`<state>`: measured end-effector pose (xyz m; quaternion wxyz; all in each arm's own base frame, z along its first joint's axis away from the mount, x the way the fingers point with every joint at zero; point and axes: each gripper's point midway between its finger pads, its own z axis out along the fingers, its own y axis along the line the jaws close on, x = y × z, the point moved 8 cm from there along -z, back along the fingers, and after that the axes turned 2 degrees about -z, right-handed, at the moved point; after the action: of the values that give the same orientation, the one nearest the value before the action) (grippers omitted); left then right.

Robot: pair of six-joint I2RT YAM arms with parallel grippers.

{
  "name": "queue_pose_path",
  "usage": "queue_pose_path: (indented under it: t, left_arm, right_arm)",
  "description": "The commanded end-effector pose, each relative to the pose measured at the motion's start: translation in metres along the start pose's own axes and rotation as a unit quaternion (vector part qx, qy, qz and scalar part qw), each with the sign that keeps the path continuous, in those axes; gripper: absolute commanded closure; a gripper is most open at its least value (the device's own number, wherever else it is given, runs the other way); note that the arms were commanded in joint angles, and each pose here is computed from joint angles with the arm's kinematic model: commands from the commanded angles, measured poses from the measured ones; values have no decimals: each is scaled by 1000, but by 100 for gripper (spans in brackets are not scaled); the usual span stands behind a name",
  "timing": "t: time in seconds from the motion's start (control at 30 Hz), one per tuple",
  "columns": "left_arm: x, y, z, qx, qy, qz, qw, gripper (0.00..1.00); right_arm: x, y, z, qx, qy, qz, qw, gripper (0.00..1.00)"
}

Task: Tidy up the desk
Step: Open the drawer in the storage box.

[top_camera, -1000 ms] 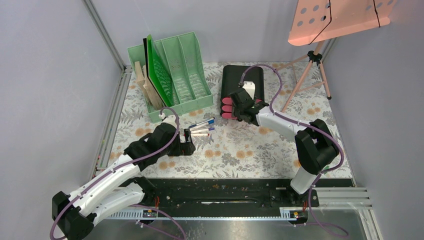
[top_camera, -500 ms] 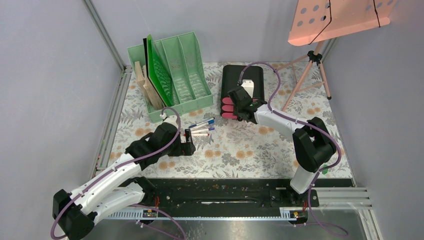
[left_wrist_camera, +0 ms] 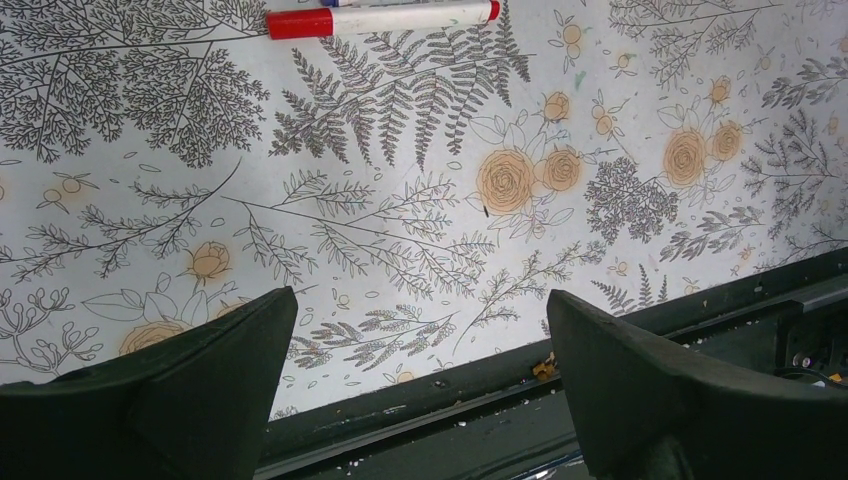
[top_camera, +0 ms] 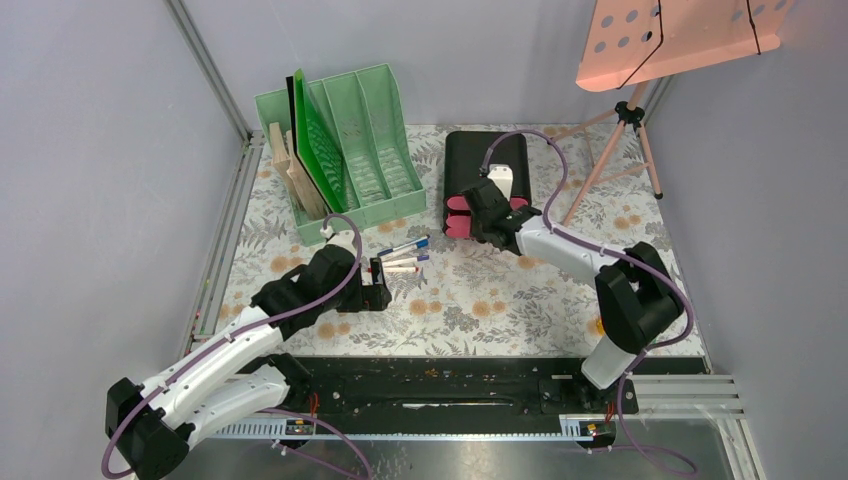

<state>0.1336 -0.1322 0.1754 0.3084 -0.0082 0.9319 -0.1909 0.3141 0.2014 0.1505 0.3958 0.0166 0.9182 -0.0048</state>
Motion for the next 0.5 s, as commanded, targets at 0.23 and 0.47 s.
queue_pose_path:
  t: [0.23,0.47]
  left_arm:
    - [-12,-10,-6,33,-34,-9,999,1]
    - [-10,-9,-8,39,-38,-16,998,1]
  right_arm:
    - [11,-20,-27,-7,-8,25,1000,69]
    - [27,-32,-38,-10,-3,30,1000,69]
